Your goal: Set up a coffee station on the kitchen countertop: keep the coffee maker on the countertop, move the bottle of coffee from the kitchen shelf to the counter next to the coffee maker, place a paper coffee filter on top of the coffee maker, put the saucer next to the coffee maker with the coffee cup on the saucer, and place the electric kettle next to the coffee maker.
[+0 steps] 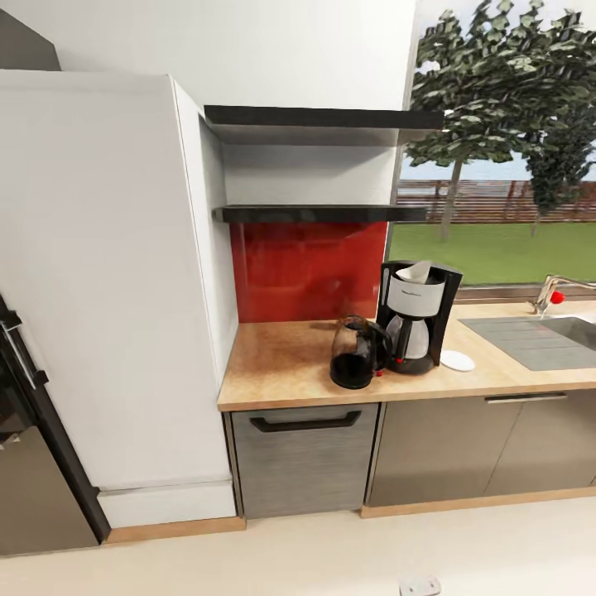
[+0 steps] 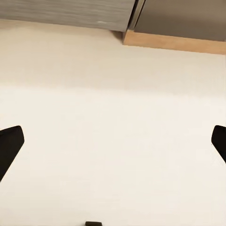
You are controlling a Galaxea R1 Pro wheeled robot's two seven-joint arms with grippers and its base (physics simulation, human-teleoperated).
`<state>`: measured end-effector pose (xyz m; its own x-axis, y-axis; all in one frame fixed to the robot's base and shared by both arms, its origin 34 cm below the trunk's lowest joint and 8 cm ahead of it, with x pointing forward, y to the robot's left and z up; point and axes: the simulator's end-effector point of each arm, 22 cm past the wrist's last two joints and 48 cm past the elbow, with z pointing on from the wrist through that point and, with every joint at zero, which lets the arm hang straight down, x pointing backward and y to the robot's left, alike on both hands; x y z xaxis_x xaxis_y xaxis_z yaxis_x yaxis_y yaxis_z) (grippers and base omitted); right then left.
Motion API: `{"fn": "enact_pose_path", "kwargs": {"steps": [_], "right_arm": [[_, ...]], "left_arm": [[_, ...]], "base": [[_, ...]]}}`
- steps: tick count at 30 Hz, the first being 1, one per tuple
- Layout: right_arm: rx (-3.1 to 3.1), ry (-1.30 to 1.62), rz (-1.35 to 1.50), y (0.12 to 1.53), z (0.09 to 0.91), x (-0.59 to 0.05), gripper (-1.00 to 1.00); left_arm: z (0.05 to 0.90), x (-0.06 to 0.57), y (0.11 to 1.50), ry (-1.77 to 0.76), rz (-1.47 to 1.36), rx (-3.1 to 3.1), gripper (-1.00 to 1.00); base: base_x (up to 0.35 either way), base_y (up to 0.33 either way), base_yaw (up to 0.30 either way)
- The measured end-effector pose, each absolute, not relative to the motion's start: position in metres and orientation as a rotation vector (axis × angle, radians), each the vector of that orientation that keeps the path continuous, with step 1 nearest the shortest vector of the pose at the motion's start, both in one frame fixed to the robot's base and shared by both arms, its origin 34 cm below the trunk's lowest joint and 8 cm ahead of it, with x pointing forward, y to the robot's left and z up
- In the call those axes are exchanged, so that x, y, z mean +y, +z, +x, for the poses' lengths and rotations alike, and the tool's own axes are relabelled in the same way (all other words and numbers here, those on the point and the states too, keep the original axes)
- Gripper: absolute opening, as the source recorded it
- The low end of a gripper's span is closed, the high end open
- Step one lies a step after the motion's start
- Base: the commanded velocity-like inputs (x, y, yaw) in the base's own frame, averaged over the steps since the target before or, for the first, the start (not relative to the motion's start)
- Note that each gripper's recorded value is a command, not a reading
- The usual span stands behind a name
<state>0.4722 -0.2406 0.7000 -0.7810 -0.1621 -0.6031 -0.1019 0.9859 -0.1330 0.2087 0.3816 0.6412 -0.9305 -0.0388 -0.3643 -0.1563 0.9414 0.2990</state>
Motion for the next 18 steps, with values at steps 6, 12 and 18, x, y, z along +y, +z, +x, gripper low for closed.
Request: {"fn": "enact_pose_path", "kwargs": {"steps": [6, 12, 18], "right_arm": [[2.472, -0.122, -0.186, 0.7, 0.4717, -0.2397, 1.0], [2.473, -0.123, -0.184, 0.7, 0.4716, -0.2398, 1.0], [2.473, -0.122, -0.184, 0.7, 0.4716, -0.2396, 1.0]], "left_arm": [[0.2121, 0.3793, 0.6413, 0.454, -0.141, 2.733, 1.0], [0.2128, 0.3789, 0.6413, 0.452, -0.143, 2.732, 1.0], [0.2147, 0.3788, 0.6416, 0.45, -0.144, 2.728, 1.0]], "base": [[0.113, -0.119, 0.0], [0.175, -0.216, 0.0], [0.176, -0.241, 0.0]]}}
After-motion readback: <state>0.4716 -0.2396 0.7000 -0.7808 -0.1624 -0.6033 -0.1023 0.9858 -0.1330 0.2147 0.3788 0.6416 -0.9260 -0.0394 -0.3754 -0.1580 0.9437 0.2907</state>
